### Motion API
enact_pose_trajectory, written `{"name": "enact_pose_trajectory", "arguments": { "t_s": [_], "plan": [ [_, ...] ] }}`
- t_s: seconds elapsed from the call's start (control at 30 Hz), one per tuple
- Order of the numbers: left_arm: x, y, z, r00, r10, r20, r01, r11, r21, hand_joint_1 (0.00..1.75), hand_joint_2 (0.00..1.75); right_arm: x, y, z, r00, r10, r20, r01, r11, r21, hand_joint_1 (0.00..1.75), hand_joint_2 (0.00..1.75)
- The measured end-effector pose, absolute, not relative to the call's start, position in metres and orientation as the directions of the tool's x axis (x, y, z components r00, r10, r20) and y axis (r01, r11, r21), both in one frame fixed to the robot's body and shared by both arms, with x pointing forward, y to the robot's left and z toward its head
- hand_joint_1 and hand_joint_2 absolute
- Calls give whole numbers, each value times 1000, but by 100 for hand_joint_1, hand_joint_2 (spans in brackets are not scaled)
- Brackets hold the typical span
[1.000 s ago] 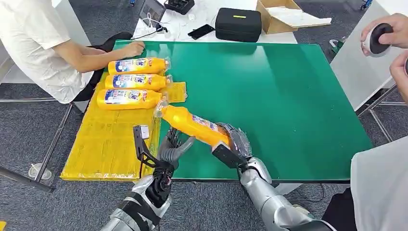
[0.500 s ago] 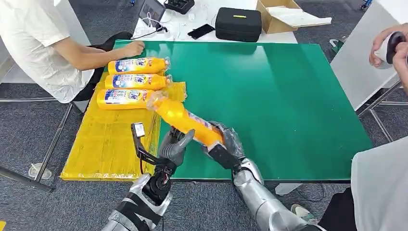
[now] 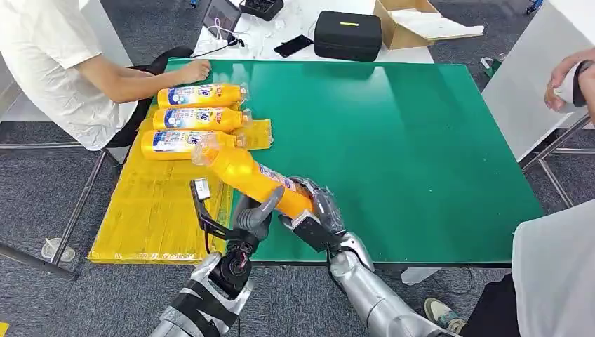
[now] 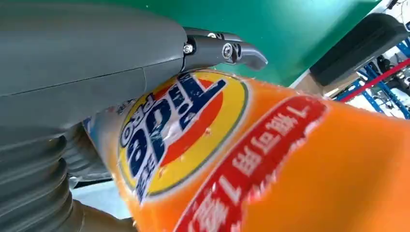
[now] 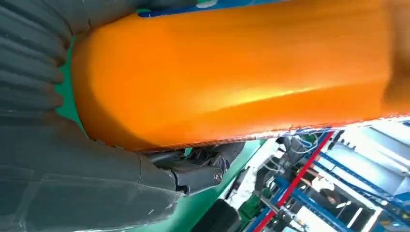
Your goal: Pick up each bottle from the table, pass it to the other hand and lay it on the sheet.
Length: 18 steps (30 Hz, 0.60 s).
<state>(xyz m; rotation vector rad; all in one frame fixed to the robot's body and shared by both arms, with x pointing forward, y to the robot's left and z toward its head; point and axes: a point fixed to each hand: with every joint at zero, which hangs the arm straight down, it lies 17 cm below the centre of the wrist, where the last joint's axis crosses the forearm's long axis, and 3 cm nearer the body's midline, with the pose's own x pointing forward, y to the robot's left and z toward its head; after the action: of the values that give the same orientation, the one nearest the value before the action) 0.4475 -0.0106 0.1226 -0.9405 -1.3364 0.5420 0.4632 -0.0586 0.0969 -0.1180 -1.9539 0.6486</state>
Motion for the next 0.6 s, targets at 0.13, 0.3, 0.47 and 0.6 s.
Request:
{"name": "enact_pose_trajectory", "arguments": {
  "t_s": [0.13, 0.3, 0.47, 0.6],
  "plan": [
    [448, -10, 123, 189, 799, 570, 175, 544, -820, 0, 175, 461, -55, 99, -475, 352, 807, -202, 848, -490, 171, 175],
    [448, -10, 123, 186, 799, 572, 173, 546, -819, 0, 175, 460, -53, 99, -477, 350, 806, -207, 846, -491, 171, 175],
    [450, -3, 129, 138, 809, 571, 172, 549, -818, 175, 175, 458, -49, 99, -478, 339, 810, -216, 849, -483, 171, 175],
    [450, 4, 138, 83, 807, 585, 174, 566, -806, 175, 175, 456, -44, 99, -474, 323, 819, -228, 853, -469, 105, 175]
  ]
}}
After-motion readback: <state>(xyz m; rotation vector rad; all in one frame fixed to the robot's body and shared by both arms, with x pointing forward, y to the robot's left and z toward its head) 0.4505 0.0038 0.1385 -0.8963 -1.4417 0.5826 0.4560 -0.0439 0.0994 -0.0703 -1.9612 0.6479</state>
